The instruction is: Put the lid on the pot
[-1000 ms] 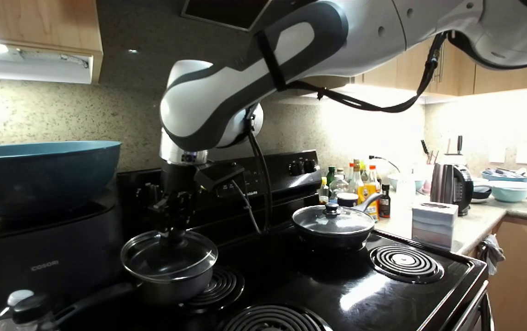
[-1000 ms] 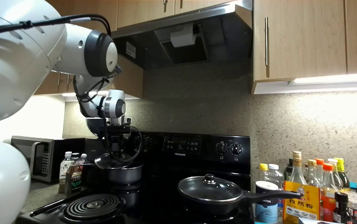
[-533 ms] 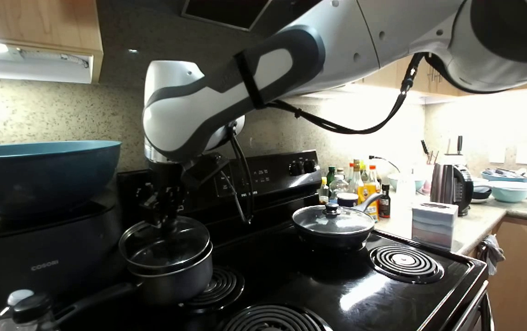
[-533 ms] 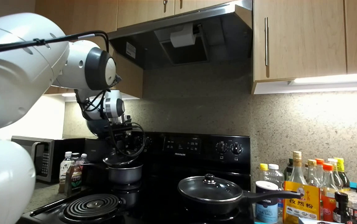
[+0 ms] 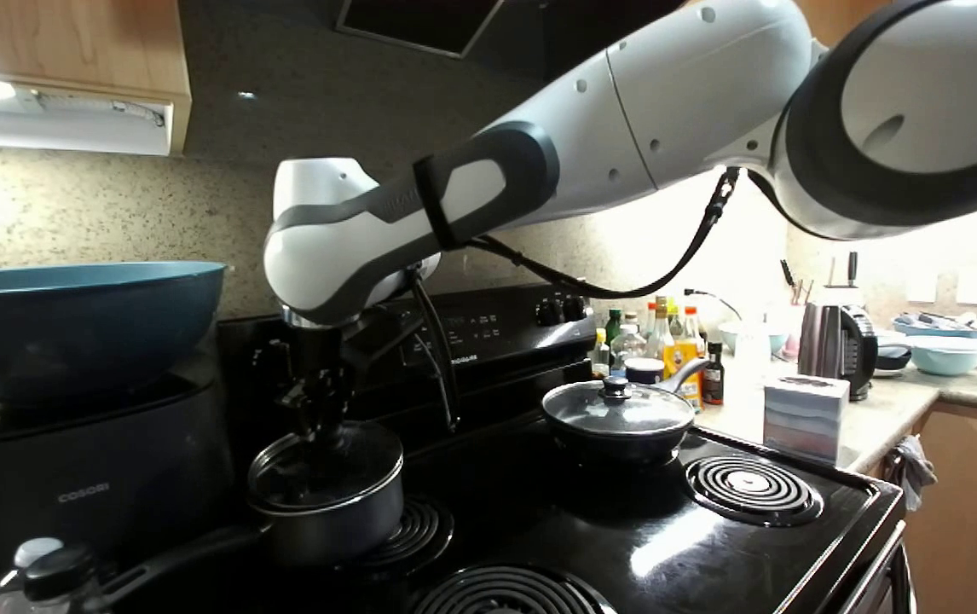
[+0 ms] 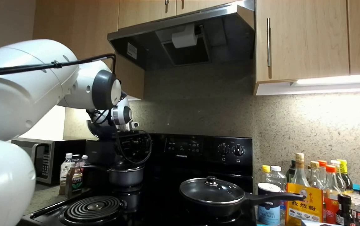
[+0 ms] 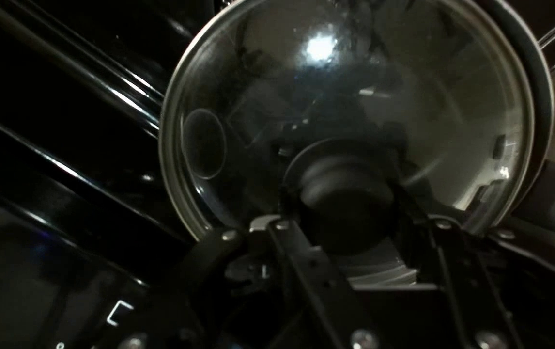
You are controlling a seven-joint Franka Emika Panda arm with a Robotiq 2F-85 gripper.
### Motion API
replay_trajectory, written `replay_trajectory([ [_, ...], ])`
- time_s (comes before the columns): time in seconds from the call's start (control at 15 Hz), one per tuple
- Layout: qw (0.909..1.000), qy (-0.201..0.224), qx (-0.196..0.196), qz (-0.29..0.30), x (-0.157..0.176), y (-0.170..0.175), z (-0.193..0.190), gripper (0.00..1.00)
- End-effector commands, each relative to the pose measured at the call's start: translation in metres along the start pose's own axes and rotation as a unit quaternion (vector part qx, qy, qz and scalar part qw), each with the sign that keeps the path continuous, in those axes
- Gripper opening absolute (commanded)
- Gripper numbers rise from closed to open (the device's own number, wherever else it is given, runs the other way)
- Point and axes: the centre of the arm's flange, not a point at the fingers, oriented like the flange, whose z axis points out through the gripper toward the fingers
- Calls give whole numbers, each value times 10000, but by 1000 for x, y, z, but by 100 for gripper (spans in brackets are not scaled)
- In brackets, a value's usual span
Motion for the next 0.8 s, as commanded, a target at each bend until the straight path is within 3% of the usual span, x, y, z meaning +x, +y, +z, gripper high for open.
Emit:
replay_trajectory([
  [0.0,9991,-300,219,208,10,10,14,23],
  [0.47,9951,-800,89,574,-13,23,8,23],
  [0.53,9938,-890,31,667,-19,26,10,73],
  [0.6,9932,-932,70,700,-22,29,12,73],
  [0.73,9911,-1009,205,841,-29,37,19,85],
])
